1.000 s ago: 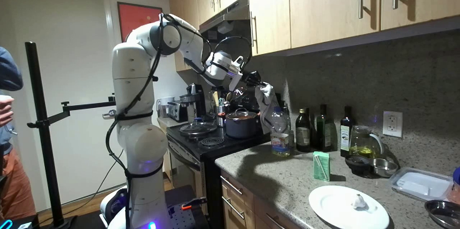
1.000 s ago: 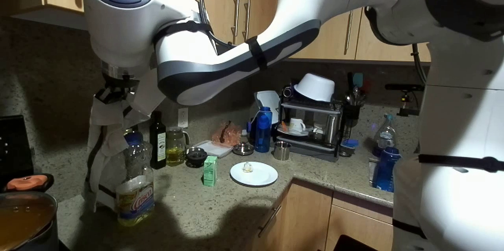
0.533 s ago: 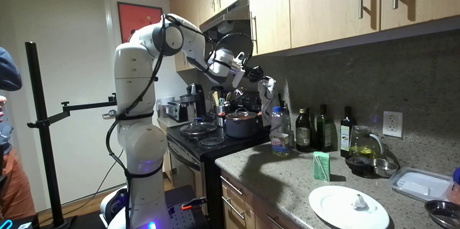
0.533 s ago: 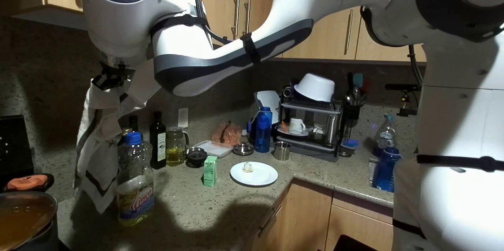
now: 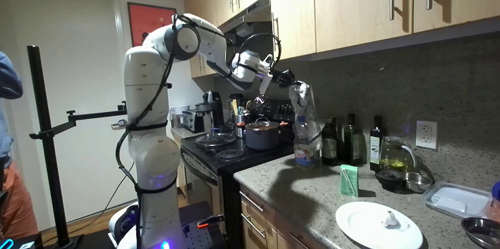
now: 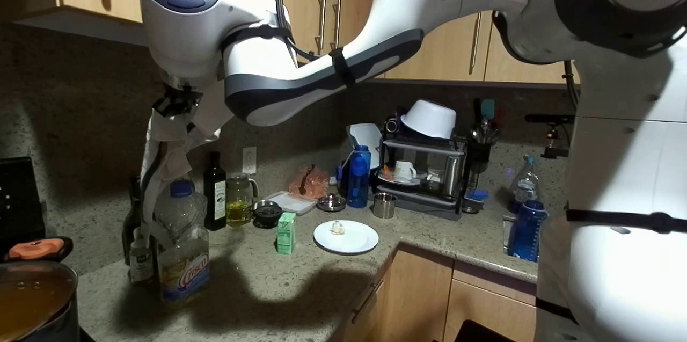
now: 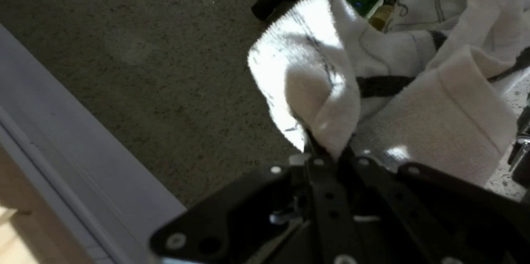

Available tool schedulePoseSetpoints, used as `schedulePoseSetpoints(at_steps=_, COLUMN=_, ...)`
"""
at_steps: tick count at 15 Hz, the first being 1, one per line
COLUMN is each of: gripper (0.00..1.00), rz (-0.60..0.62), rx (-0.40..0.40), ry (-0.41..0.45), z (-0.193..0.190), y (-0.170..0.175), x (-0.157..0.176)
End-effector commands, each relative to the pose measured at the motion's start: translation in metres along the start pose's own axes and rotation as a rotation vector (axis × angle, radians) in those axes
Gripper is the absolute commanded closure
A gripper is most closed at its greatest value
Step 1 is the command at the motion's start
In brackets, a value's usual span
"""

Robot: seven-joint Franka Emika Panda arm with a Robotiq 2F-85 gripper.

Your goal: Place the white towel over the bottle on the left side of the counter

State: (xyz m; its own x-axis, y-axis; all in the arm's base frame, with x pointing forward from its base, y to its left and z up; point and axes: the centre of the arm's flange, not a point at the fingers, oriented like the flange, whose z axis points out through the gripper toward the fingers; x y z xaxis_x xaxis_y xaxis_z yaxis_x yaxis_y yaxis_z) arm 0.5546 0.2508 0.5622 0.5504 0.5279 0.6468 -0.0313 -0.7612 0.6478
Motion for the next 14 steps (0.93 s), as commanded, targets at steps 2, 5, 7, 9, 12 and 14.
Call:
schedulePoseSetpoints(at_steps=2, gripper=0.96, rz=0.001, rx=-0.04, ry=0.002, z=-0.035, y=-0.001, x=-0.004)
schedulePoseSetpoints(at_steps=5, gripper=0.96, rz=-0.003, rx=-0.072, ry=-0.002, z=-0.057, y=-0.002, x=-0.007)
schedulePoseSetpoints(at_steps=7, gripper=0.96, rz=0.0, rx=-0.094, ry=-0.02, z=-0.06, y=0.002, x=-0.016)
schedulePoseSetpoints(at_steps=9, gripper=0.96, rz=0.009, rx=-0.124, ry=-0.051, z=-0.054, y=0.011, x=-0.028)
schedulePoseSetpoints(at_steps=12, gripper=0.96, rz=0.047, rx=-0.13, ry=-0.097, z=-0.038, y=0.021, x=-0.048)
schedulePoseSetpoints(at_steps=14, gripper=0.96, rz=0.056, rx=-0.087, ry=-0.113, z=-0.02, y=0.018, x=-0.062)
